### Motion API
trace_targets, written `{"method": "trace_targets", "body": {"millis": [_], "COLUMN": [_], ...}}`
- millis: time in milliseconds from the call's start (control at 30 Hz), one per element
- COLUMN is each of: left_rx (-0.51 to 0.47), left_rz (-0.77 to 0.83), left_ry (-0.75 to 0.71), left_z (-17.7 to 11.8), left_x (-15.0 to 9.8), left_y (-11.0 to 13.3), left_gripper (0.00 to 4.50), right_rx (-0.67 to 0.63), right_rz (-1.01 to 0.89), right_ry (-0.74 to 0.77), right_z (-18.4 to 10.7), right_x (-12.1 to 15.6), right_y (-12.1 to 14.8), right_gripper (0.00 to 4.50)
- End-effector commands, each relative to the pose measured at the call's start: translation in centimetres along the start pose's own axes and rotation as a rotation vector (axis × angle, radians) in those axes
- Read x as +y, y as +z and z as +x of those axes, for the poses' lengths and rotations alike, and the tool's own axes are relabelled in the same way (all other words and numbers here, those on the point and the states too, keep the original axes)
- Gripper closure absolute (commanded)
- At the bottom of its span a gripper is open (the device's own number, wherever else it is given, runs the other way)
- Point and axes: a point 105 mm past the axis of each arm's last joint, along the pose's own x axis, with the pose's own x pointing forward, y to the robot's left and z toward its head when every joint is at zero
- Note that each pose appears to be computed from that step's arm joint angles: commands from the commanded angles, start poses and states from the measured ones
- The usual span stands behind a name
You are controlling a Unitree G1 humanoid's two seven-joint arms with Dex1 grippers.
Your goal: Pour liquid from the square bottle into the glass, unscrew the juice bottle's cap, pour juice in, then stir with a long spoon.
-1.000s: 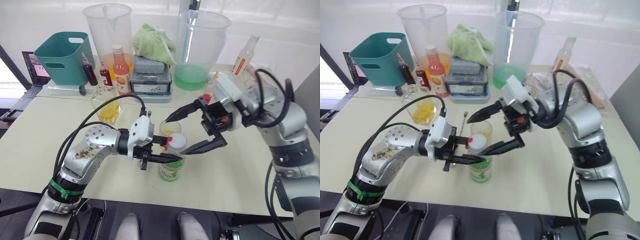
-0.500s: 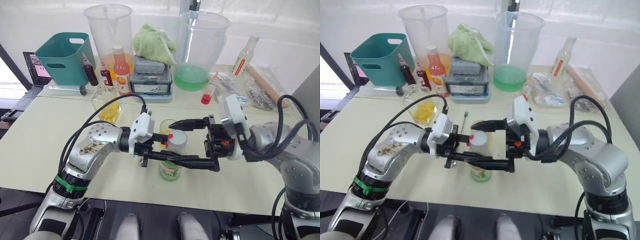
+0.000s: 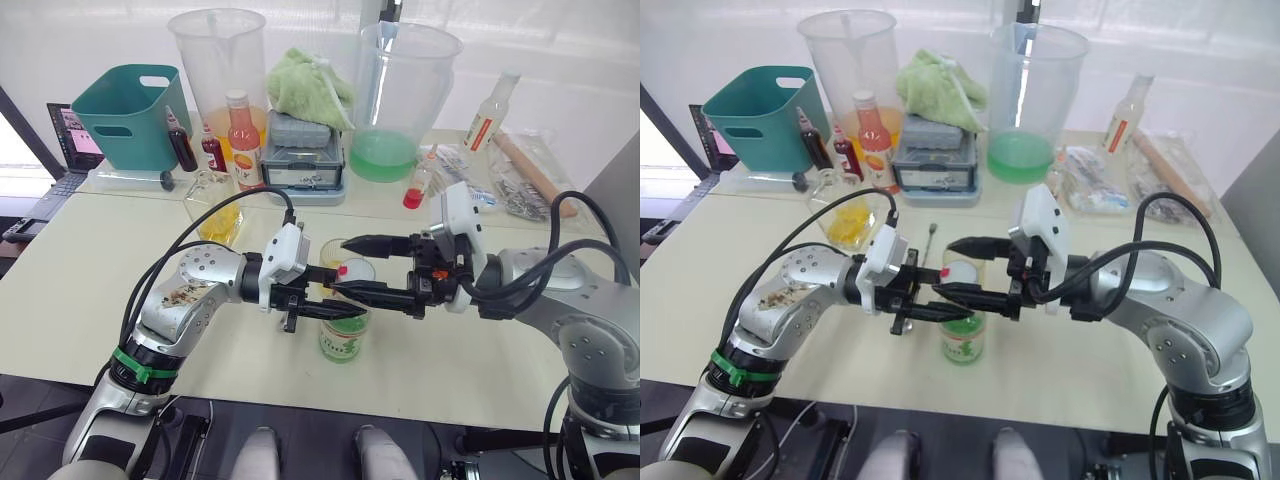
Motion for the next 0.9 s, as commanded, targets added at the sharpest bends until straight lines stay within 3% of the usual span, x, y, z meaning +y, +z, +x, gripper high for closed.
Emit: {"method": "trace_targets", "body": {"millis": [33,200,467,667,900], "left_rx": [0.069,0.073,0.090,0.099,0.093], "left_rz": [-0.031,-0.032,-0.022,-0.016,-0.018], "left_ry": [0.018,0.028,0.046,0.055,0.057], "left_z": [0.0,-0.1,-0.4,-0.5,-0.3], "left_x": [0.0,0.1,0.2,-0.1,-0.3], "left_y": [-1.7,-1.7,-1.8,-1.7,-1.7], "left_gripper": [3.10,3.10,3.10,3.10,3.10], "right_rx": [0.006,0.002,0.117,0.090,0.006], "right_rz": [-0.034,-0.051,-0.156,-0.245,-0.228], "right_ry": [-0.007,0.038,0.320,0.394,0.424], "right_z": [-0.2,-0.2,-1.3,-0.5,-0.1], "right_x": [-0.2,-0.1,-0.9,-2.4,-1.4], "right_y": [0.4,0.5,-0.4,2.0,4.8], "right_gripper": [2.81,2.81,2.81,2.81,2.81]}}
